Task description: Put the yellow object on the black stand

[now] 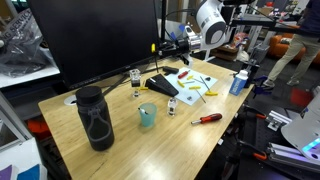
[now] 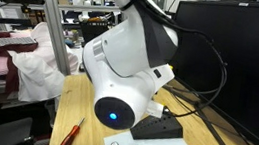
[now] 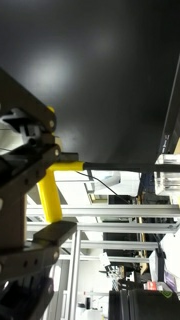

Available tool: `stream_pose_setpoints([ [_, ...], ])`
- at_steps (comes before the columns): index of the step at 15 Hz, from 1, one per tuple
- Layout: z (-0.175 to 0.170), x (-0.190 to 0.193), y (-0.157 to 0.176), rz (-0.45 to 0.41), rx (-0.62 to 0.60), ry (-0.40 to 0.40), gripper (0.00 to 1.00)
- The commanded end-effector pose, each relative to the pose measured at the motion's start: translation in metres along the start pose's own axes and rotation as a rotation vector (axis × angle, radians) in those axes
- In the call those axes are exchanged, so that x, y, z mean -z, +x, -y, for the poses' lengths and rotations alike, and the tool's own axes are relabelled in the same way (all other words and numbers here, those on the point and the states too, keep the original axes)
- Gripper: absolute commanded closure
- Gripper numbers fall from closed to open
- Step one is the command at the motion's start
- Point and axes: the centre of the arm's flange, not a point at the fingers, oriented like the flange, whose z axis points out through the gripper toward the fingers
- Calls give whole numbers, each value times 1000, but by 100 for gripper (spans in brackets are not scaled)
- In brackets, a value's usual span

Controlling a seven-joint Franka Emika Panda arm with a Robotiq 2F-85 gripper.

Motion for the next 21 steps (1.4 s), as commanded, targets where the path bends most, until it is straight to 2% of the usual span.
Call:
stream_pose_setpoints([
  [1, -3, 0, -3, -22, -28, 4, 64],
  [6, -27, 7, -15, -110, -62, 8, 64],
  [10, -47, 8, -26, -139, -85, 10, 64],
  [16, -67, -10, -48, -116, -122, 25, 64],
  [21, -82, -3, -58, -101, -129, 4, 64],
])
